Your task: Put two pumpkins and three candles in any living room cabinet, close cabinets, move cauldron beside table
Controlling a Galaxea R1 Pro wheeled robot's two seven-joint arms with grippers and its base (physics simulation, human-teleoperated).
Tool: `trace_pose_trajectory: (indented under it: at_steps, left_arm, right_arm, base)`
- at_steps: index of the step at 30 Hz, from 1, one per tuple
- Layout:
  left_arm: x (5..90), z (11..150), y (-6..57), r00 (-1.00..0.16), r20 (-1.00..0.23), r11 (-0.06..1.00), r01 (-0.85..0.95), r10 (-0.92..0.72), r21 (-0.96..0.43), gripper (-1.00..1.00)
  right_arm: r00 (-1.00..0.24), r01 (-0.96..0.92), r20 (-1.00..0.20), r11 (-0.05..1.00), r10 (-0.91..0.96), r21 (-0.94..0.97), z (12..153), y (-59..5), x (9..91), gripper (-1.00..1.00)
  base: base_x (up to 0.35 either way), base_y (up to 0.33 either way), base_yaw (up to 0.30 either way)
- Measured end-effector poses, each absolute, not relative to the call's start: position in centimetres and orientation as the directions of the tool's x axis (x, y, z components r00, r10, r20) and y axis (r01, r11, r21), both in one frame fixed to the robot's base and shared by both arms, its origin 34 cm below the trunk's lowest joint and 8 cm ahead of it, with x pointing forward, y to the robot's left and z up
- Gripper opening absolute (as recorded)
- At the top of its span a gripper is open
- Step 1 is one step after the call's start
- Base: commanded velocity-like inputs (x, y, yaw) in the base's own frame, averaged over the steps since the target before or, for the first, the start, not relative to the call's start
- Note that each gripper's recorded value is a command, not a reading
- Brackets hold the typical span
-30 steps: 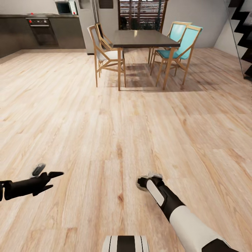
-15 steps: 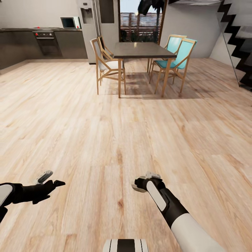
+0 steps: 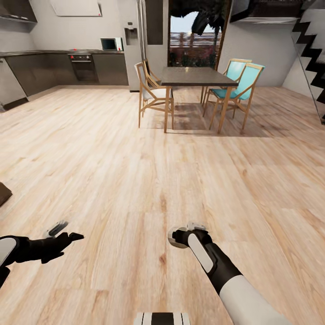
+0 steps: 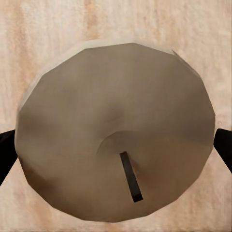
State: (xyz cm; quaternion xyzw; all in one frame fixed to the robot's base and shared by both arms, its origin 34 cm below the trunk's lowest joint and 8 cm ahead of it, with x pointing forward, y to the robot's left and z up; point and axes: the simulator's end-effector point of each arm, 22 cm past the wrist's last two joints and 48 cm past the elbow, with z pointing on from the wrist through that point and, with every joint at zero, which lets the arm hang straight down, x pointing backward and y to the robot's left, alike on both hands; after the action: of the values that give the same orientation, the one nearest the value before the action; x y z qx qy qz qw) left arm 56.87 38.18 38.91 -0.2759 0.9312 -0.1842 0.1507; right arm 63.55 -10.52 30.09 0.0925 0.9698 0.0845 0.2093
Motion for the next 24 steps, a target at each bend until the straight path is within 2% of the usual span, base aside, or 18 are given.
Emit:
trace_pose_trajectory:
  at_steps: [17,24]
  left_arm:
    - [57.1,41.3,38.6,-0.794,-0.219,0.789,-0.446,-0.567,-0.423,1.00]
    - [57.3,42.3,38.6,-0.790,-0.235,0.788,-0.438,-0.567,-0.432,1.00]
  right_arm:
    - [-0.891,0.124,-0.406,0.971,0.201,0.207,32.7,-9.9,63.7,-1.00]
    - [-0.889,0.116,-0.415,0.972,0.194,0.206,33.8,-9.9,63.8,-1.00]
  base:
    - [-0.319,0.000,0.226]
    - [-0.081,0.000,0.194]
